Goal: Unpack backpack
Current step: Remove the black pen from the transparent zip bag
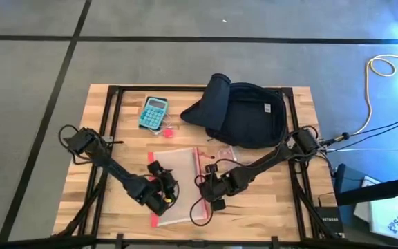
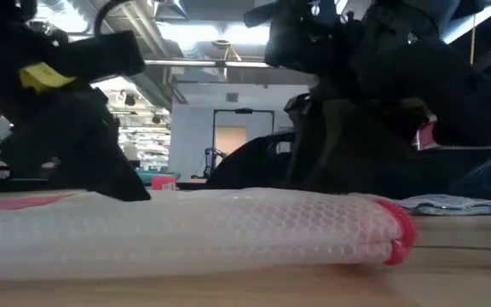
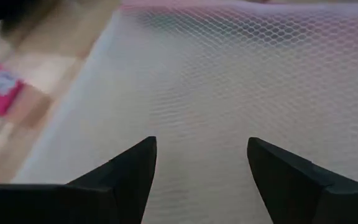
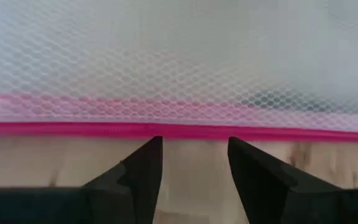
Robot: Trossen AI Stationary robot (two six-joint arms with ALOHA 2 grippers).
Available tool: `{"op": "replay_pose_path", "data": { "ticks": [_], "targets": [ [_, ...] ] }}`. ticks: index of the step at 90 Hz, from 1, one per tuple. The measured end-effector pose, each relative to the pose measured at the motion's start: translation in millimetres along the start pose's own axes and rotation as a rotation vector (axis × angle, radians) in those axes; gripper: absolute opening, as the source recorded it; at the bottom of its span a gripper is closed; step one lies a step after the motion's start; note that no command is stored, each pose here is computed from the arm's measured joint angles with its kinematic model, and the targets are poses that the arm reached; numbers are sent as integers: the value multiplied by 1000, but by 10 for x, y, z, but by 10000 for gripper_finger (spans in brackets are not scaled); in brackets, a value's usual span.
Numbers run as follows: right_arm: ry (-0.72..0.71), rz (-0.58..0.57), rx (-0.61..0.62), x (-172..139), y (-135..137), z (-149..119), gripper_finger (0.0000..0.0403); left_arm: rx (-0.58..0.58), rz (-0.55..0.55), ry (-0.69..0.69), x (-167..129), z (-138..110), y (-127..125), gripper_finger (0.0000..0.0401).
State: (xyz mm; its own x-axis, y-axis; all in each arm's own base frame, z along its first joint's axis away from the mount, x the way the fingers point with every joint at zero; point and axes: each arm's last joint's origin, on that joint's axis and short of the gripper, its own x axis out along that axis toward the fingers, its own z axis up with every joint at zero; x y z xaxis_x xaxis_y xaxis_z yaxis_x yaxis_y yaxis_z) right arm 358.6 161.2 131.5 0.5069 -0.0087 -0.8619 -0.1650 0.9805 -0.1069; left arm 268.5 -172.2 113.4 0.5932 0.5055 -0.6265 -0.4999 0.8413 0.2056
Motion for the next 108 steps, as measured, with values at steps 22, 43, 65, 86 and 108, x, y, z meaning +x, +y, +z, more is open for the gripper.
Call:
{"op": "replay_pose_path", "data": {
  "ticks": [22,43,65,86,108],
  "targets": [
    [-3,-3,3,121,24,-17,165,60,26,-13,210,87,25,239],
    [-13,-15,-8,114,29,32,165,45,61,-8,345,185,110,239],
    [-45,-21,-1,122,26,66,165,53,43,-33,385,249,98,239],
    [-29,55,12,121,45,64,165,162,75,-31,494,332,175,239],
    [8,184,263,148,-110,106,165,130,83,-29,567,388,225,239]
  ]
}}
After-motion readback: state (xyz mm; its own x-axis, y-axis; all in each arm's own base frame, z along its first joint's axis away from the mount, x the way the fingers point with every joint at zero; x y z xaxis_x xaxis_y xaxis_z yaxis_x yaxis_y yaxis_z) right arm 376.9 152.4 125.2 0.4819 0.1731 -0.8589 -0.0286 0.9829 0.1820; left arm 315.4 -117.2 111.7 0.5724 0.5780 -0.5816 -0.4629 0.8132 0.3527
